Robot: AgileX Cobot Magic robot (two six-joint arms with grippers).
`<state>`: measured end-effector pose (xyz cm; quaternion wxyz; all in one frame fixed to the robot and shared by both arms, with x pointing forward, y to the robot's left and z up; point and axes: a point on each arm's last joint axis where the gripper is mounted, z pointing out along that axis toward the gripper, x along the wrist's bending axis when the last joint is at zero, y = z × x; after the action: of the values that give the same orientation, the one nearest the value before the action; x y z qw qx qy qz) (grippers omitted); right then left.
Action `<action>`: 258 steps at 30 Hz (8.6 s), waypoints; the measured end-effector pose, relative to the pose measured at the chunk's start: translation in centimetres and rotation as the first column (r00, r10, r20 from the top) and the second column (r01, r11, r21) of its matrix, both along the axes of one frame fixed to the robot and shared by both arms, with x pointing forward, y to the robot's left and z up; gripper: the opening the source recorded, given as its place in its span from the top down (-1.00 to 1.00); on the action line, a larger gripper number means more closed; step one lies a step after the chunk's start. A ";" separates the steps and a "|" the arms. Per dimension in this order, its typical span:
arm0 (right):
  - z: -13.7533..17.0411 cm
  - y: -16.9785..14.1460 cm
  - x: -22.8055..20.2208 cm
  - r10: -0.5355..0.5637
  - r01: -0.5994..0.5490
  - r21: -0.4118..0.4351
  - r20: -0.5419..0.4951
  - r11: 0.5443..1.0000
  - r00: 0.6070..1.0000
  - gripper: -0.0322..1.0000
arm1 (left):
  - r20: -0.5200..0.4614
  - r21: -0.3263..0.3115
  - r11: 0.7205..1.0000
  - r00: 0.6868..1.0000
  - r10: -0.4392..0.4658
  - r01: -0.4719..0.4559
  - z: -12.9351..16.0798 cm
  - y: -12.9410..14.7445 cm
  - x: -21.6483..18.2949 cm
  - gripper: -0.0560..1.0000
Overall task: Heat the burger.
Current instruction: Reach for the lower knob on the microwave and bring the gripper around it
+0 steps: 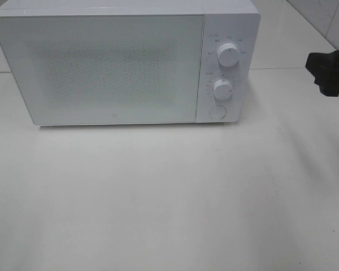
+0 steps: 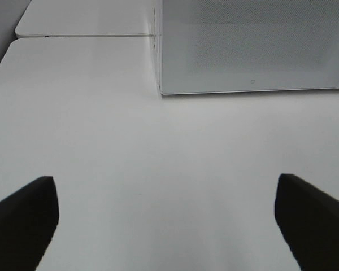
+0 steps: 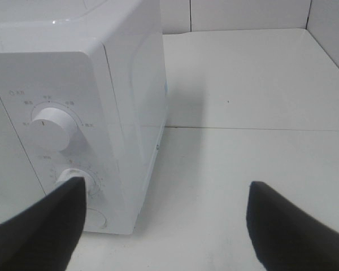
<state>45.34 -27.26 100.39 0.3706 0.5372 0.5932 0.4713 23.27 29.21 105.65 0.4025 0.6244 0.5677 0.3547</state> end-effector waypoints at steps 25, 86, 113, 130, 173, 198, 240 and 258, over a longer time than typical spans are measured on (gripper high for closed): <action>-6.3 4.8 0.0 -0.089 0.093 -0.097 0.047 0.991 0.995 -0.49 | 0.000 0.000 1.000 1.000 0.000 0.000 0.0 0.0 0.0 -0.96; -10.1 14.4 6.2 -0.091 0.100 -0.076 0.111 0.992 0.990 -0.49 | 0.000 0.000 1.000 1.000 0.000 0.000 0.0 0.0 0.0 -0.96; -12.3 14.7 10.3 -0.127 0.133 -0.064 0.091 0.989 0.988 -0.49 | 0.000 0.000 1.000 1.000 0.000 0.000 0.0 0.0 0.0 -0.96; -13.0 15.4 10.8 -0.115 0.119 -0.063 0.071 0.991 0.991 -0.49 | 0.000 0.000 1.000 1.000 0.000 0.000 0.0 0.0 0.0 -0.96; -12.3 15.2 10.7 -0.138 0.141 -0.050 0.068 0.989 0.988 0.15 | 0.000 0.000 1.000 1.000 0.000 0.000 0.0 0.0 0.0 -0.96; -12.4 15.1 10.5 -0.215 0.209 0.473 -0.043 0.856 0.976 0.15 | 0.000 0.000 1.000 1.000 0.000 0.000 0.0 0.0 0.0 -0.95; -12.4 15.1 10.4 -0.159 0.370 0.905 -0.405 -0.212 0.901 0.14 | 0.000 0.000 1.000 1.000 0.000 0.000 0.0 0.0 0.0 -0.95; -12.5 15.0 10.4 -0.198 0.367 0.923 -0.384 -0.118 0.902 0.14 | 0.000 0.000 1.000 1.000 0.000 0.000 0.0 0.0 0.0 -0.95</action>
<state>55.69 -12.25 87.93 -0.0740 0.7755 -0.0381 0.6259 23.27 29.21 105.65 0.4025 0.6244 0.5677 0.3547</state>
